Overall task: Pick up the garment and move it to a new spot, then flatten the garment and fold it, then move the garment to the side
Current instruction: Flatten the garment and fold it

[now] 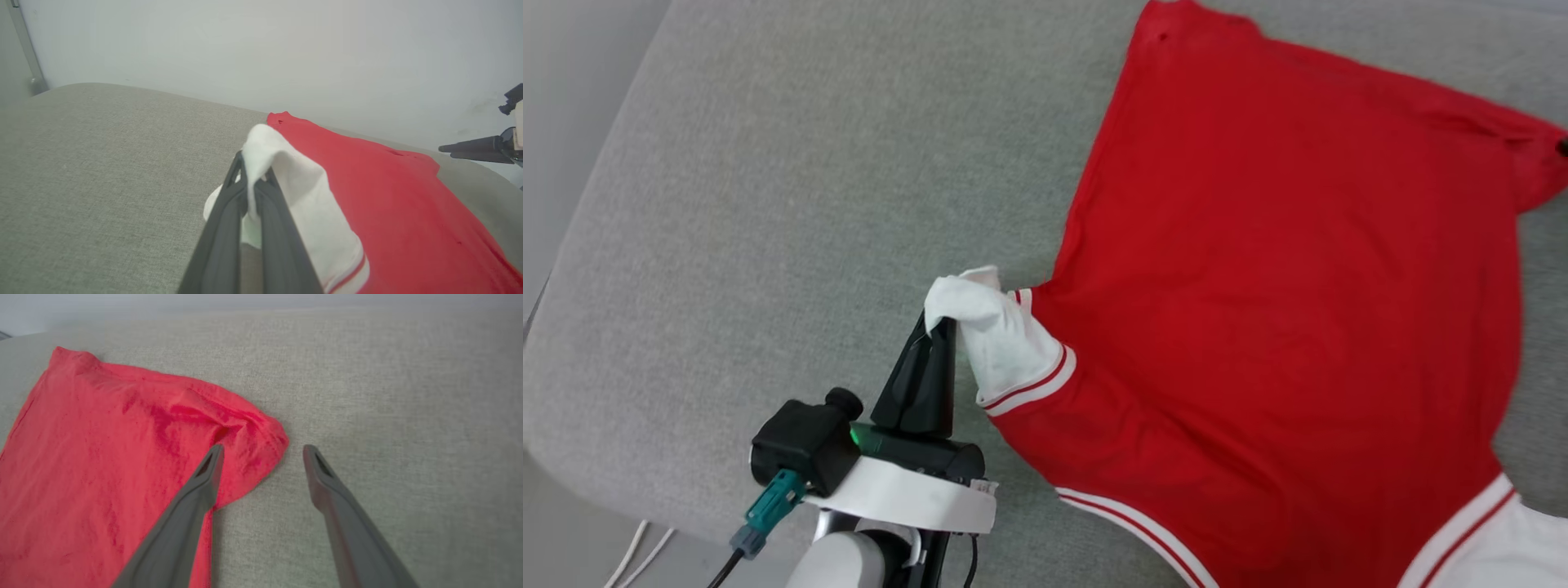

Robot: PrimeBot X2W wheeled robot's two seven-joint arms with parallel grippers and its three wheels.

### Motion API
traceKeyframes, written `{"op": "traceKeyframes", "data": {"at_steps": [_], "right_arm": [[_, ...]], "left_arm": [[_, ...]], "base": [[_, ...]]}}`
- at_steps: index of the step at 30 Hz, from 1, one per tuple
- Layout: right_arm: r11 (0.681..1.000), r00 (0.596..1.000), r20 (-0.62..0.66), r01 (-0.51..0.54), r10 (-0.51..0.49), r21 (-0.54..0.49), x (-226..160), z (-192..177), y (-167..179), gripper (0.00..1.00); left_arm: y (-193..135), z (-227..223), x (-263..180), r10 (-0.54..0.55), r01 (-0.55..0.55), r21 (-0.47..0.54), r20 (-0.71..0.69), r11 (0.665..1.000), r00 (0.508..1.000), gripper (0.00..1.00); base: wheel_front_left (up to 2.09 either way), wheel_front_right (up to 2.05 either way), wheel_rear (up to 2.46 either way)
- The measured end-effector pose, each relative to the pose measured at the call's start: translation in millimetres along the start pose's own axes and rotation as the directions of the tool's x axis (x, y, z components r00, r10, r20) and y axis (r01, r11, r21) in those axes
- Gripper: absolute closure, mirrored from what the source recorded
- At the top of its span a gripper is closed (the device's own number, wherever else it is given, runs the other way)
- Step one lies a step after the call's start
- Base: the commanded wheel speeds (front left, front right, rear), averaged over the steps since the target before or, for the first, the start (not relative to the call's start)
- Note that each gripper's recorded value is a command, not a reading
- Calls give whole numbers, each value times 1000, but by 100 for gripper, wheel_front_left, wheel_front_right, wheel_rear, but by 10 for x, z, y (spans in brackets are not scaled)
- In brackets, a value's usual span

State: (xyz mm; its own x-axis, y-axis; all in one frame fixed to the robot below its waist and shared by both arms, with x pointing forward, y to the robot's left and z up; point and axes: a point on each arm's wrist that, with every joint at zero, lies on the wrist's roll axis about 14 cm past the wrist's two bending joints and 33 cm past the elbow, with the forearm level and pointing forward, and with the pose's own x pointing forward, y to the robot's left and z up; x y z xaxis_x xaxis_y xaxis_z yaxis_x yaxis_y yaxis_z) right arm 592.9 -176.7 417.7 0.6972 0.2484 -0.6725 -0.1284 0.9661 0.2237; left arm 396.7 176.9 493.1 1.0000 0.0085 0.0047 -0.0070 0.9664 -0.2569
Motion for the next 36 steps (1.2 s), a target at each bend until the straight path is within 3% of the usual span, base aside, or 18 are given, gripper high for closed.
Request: {"op": "traceKeyframes", "data": {"at_steps": [8, 9, 10, 11, 15, 25, 30, 36], "right_arm": [[999, 965, -261, -27, 33, 27, 496, -440, 152, 0], [999, 961, -273, -25, 34, 36, 505, -452, 151, 53], [999, 960, -279, -21, 31, 38, 499, -446, 146, 93], [999, 958, -285, -14, 24, 36, 486, -452, 138, 100], [1000, 960, -279, -11, 17, 22, 395, -419, 179, 100], [976, 992, -115, 30, -56, -216, -372, 83, 168, 100], [954, 978, -165, 76, -128, -288, -913, -257, -119, 100], [956, 905, -366, 123, -218, -265, -1612, -1307, -552, 100]], "left_arm": [[190, -226, 62, 51, -50, 23, -51, 998, 997, 100], [202, -246, 59, 56, -54, 23, -57, 998, 997, 100], [206, -260, 57, 57, -56, 23, -60, 998, 997, 100], [201, -256, 59, 55, -54, 22, -57, 998, 997, 100], [196, -226, 41, 48, -47, 23, -50, 999, 998, 100], [317, -75, -199, 82, -82, 15, -23, 997, 996, 100], [336, -17, -267, 76, -75, 27, -22, 997, 997, 100], [281, -2, -309, 54, -53, 24, -28, 998, 998, 100]], "base": [[0, 0, 0], [0, 0, 0], [0, 0, 0], [0, 0, 0], [0, 0, 0], [0, 0, 0], [0, 0, 0], [0, 0, 0]]}}
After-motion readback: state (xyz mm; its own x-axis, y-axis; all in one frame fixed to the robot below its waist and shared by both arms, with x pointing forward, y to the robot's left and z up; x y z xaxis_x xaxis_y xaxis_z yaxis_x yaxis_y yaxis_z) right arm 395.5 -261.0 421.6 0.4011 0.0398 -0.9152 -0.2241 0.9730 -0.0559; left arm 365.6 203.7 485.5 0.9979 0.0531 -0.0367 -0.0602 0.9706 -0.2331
